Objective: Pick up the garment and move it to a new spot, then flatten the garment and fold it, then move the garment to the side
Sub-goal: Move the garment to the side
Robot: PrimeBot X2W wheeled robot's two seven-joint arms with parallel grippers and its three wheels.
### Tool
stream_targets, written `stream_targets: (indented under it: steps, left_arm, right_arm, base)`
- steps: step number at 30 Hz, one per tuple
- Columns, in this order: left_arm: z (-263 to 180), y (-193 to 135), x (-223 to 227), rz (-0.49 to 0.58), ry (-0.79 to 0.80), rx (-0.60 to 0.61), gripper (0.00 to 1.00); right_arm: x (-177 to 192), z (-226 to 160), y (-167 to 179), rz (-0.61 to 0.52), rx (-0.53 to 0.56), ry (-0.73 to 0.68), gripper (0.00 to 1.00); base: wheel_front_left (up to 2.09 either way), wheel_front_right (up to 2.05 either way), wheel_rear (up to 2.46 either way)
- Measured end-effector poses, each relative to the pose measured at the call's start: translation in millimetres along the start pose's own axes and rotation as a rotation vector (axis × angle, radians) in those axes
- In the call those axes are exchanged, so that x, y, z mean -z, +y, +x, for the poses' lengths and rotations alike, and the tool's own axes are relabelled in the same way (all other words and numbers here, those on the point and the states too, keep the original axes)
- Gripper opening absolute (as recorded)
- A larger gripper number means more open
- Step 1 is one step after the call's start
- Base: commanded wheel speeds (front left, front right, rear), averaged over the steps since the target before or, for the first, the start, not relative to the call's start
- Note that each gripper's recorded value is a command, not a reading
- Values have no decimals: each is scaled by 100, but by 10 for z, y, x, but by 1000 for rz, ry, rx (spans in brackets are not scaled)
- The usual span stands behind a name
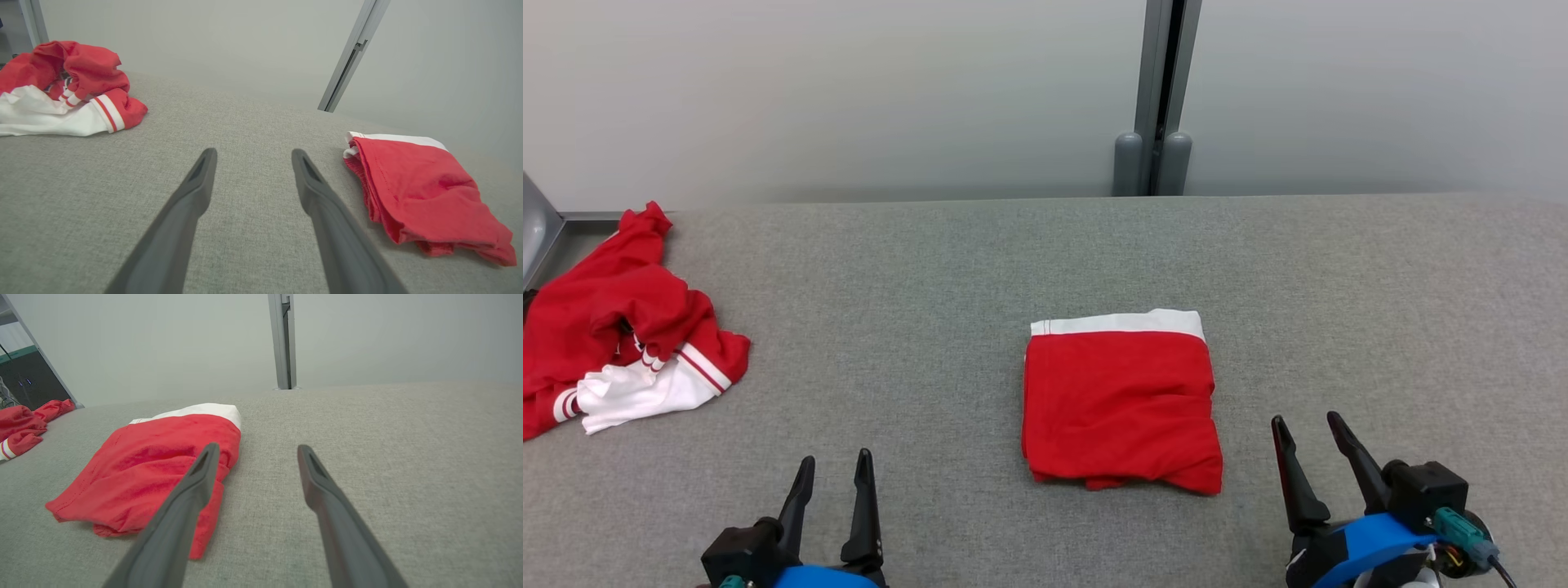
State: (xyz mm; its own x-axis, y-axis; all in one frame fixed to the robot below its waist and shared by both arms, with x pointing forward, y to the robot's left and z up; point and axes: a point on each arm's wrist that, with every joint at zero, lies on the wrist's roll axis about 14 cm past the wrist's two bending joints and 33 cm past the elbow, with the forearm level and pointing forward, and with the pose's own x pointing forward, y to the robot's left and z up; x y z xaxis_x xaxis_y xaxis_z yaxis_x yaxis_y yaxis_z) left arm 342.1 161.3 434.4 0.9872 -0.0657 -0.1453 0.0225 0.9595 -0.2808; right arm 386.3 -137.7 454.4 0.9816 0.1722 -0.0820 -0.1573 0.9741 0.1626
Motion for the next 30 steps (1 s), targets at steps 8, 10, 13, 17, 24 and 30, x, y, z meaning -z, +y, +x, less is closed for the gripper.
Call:
stream_targets:
  steps: [8,10,13,17,24,30]
  left_arm:
    - [24,18,-72,27,-21,-5,100]
    - [11,29,-80,35,-23,-10,100]
    - [-14,50,-82,40,-25,-21,100]
    - [-44,81,-96,33,-32,-37,100]
    - [-130,235,-52,18,-22,-100,100]
    - [-153,328,-3,16,-5,-133,100]
  right_arm:
    - [-136,345,5,-113,-17,78,100]
    - [-114,435,25,-141,-23,146,100]
    - [-57,547,100,-156,-41,245,100]
    - [83,601,172,-166,-59,351,100]
    - [571,632,256,-148,-91,605,100]
    - [764,695,380,-86,-125,691,45]
  base:
    - [0,0,0]
    - [0,0,0]
    - [0,0,0]
    - [0,0,0]
    - [0,0,0]
    - [0,0,0]
